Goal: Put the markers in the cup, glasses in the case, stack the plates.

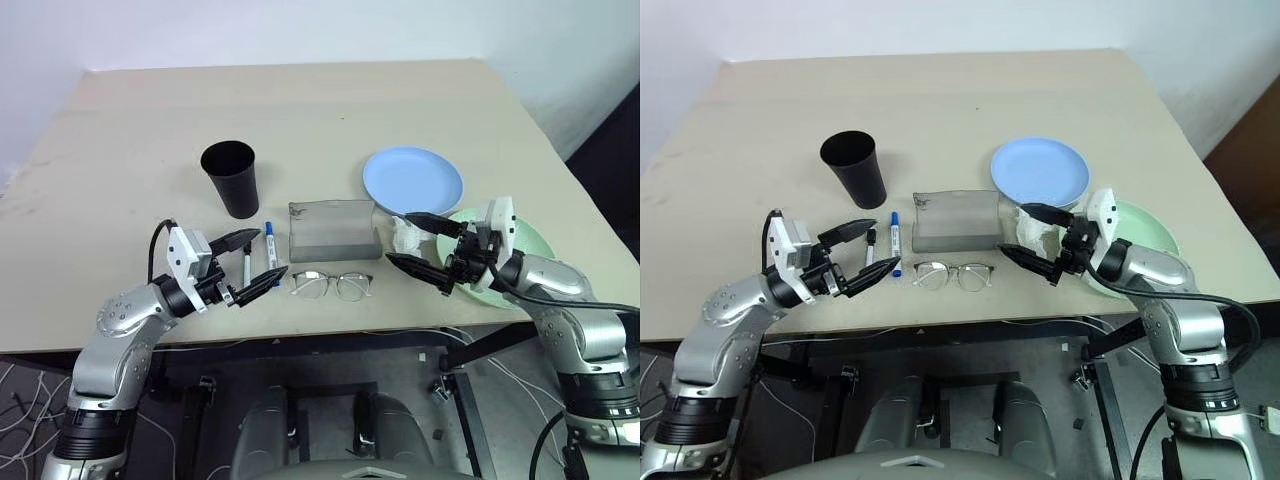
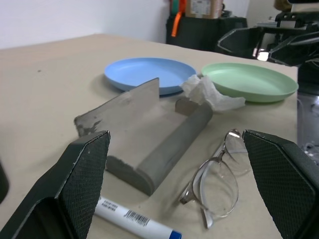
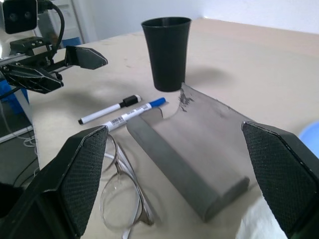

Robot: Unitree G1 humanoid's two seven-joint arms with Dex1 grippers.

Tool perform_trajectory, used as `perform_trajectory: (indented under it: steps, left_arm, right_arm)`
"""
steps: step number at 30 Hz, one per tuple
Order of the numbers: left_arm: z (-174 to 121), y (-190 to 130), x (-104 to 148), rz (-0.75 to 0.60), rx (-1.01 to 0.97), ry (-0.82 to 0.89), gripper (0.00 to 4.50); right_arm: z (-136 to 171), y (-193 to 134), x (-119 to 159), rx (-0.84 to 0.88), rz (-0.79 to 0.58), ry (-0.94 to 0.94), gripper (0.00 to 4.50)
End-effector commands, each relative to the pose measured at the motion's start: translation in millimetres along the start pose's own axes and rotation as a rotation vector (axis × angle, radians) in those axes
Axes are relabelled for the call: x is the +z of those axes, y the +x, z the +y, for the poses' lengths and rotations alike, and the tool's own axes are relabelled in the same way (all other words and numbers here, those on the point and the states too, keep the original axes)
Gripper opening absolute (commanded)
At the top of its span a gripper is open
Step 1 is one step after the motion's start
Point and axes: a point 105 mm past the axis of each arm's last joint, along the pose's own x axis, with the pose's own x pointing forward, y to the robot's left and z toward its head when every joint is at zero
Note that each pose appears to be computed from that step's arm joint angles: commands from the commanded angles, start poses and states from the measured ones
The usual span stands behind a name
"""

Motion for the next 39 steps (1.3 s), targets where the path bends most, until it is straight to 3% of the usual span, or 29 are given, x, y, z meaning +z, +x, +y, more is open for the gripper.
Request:
perform_trajectory:
  steps: [1,11,23,39]
  left_arm:
    - [1.5,-3.6,8.3,-0.028,0.012,0.057,4.46]
    - [-0.3,4.0,5.4,-0.054,-0.002,0.062,4.46]
    - [-14.0,25.2,10.5,-0.074,-0.087,0.039,4.46]
    - [-14.5,46.1,-22.2,0.06,-0.18,0.046,4.46]
  right_arm:
    - [-2.0,0.7,7.9,0.009,-0.012,-0.041,4.5]
    - [-7.9,-9.2,16.3,-0.023,-0.005,-0.06,4.5]
    - [-16.1,-35.2,15.4,-0.114,0.118,-0.005,4.5]
    - [-14.5,-78.8,-30.7,-0.241,0.485,0.05,4.5]
